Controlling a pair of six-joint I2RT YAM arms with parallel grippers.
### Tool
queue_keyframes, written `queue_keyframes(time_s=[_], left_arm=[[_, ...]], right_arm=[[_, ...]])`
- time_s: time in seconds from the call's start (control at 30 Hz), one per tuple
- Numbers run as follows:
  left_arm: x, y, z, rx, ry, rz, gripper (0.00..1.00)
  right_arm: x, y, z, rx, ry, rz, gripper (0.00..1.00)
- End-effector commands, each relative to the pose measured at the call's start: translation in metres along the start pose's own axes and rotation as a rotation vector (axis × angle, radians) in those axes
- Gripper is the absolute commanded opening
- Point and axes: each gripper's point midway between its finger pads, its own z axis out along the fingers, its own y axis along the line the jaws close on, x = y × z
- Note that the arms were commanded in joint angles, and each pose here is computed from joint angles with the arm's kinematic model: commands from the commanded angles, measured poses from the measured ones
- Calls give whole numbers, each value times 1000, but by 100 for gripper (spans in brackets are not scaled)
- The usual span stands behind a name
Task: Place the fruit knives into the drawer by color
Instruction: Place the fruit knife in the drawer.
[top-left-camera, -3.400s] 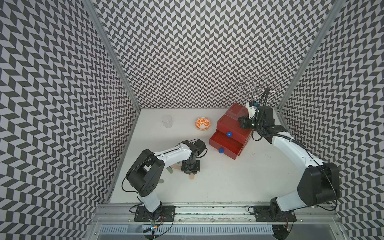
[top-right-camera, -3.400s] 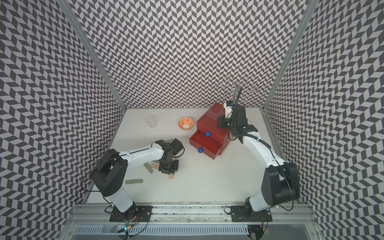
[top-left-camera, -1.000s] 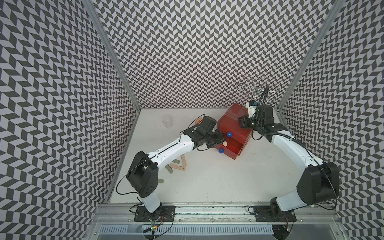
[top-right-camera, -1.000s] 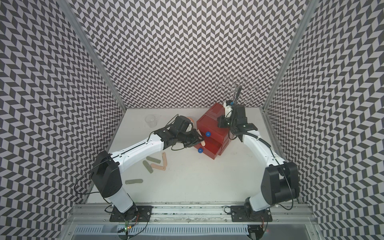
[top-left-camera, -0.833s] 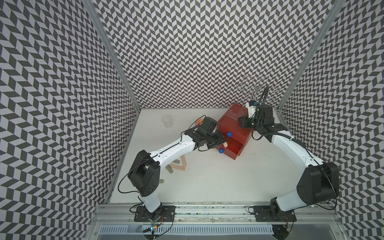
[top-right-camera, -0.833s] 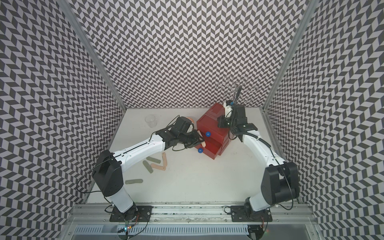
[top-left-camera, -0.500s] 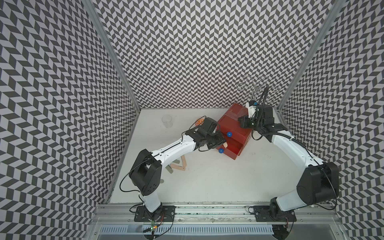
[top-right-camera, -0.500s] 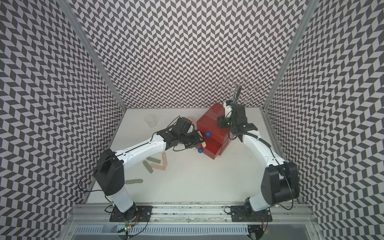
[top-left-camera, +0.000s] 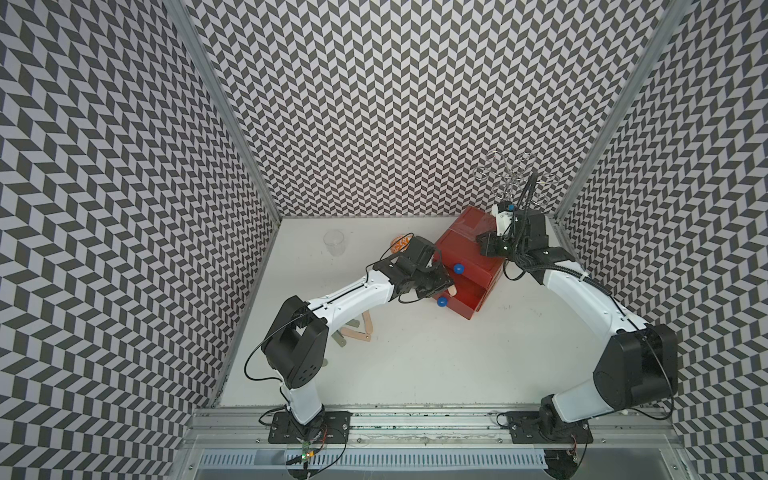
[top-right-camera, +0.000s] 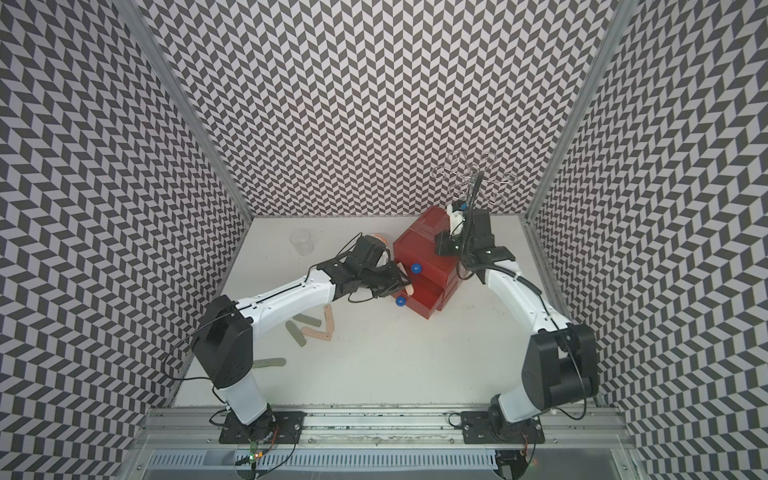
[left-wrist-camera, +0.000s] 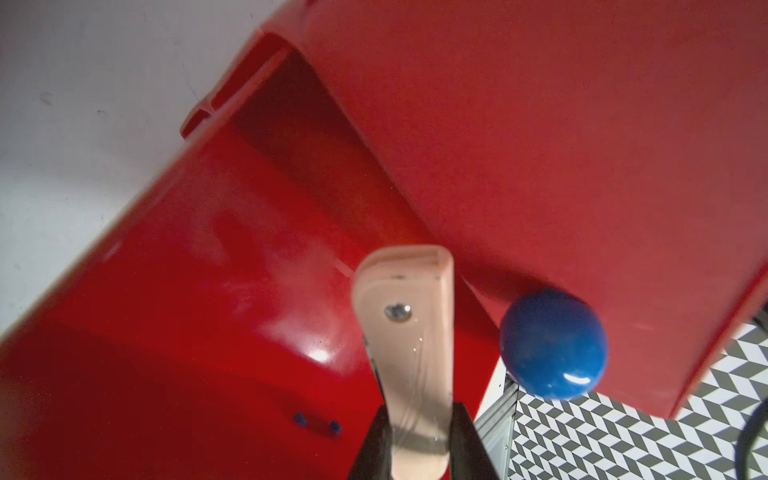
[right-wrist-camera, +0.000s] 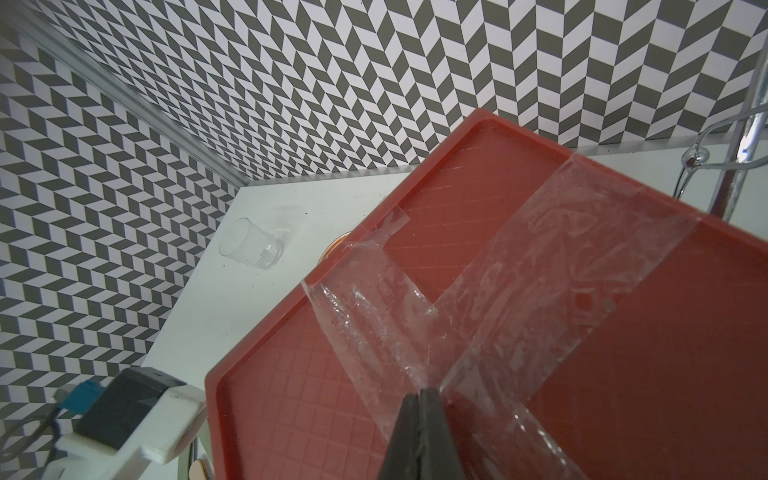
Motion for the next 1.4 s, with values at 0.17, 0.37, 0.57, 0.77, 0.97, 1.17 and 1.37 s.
queue_keyframes(time_s=[0.17,0.37,0.57,0.77,0.97,1.17,1.37], left_arm=[[5,14,8,-20,21,-7,17],[5,17,10,-26,23,-10,17],[5,19,11,-28,26,-12,19],[4,18,11,-30,26,-12,24],[3,20,12,-40,23,-13,26],[1,19,11,-42,17,-7,29],[-1,17,10,-46,13,-2,30]], right_arm=[[96,-37,9,129,323,84,1],[97,-37,9,129,325,84,1],[96,-37,9,128,322,82,1],[96,-37,9,128,322,82,1],[97,-37,10,129,325,82,1],[96,-37,10,128,323,81,1],[96,-37,10,129,322,82,1]])
